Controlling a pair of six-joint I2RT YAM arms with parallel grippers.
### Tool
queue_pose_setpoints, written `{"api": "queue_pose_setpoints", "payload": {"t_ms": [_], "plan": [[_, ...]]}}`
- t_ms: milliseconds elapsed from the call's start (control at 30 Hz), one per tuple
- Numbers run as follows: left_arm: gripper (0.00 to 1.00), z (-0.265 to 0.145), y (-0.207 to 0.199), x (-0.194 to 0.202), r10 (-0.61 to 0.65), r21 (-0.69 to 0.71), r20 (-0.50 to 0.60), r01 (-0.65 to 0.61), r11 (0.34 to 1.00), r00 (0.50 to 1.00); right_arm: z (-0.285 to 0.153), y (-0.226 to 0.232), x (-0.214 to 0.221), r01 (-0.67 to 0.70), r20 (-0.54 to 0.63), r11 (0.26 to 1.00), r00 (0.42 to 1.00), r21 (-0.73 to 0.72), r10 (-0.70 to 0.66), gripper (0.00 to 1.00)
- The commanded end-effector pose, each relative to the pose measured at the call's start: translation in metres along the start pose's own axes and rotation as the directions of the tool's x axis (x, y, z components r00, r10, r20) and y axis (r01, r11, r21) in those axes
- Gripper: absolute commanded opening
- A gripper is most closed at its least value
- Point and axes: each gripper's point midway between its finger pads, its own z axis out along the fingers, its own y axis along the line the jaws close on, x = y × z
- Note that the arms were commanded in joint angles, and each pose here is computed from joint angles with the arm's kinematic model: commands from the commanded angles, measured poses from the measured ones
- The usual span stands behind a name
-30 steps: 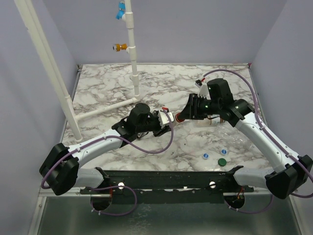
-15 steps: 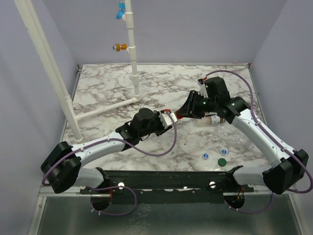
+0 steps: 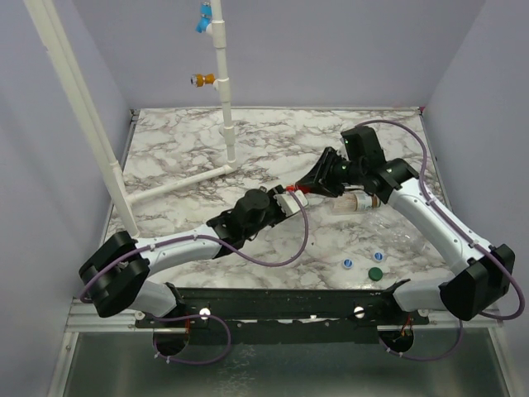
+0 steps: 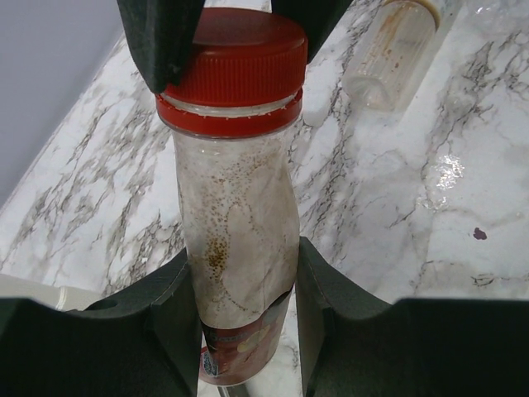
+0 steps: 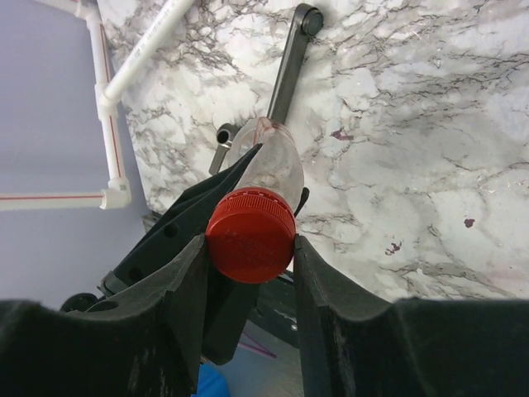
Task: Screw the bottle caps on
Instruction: Screw the bottle cap onto the plastic bottle.
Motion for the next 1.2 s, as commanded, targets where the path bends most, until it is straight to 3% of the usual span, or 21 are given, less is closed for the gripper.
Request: {"api": "queue_pose_setpoints", "payload": {"t_ms": [0, 300, 567, 800, 1167], "plan": [[0.0, -0.003, 0.034, -0.094, 0.016, -0.153, 0.311, 0.033, 0.988, 0.95, 0.011, -0.015, 0.031, -0.077, -0.134, 0.992, 0.987, 0.102, 0.09, 0.24], [0.0, 0.006, 0.031, -0.082, 0.02, -0.165, 0.276, 0.027, 0.986, 0.961, 0.015, -0.015, 0.021, -0.095, -0.102, 0.986, 0.989, 0.138, 0.11, 0.24], [0.0, 0.014, 0.023, -0.062, -0.03, -0.122, 0.247, 0.062, 0.991, 0.969, 0.007, -0.007, 0.001, -0.053, -0.041, 0.986, 0.997, 0.159, 0.06, 0.37], [0.0, 0.023, 0.014, -0.054, -0.099, -0.038, 0.239, 0.112, 0.993, 0.966, 0.001, -0.003, -0.011, -0.027, 0.01, 0.986, 1.0, 0.162, 0.025, 0.38], [0.0, 0.03, 0.003, -0.047, -0.154, 0.047, 0.226, 0.147, 0.988, 0.962, -0.01, 0.002, -0.023, 0.004, 0.077, 0.988, 0.997, 0.155, -0.016, 0.54]]}}
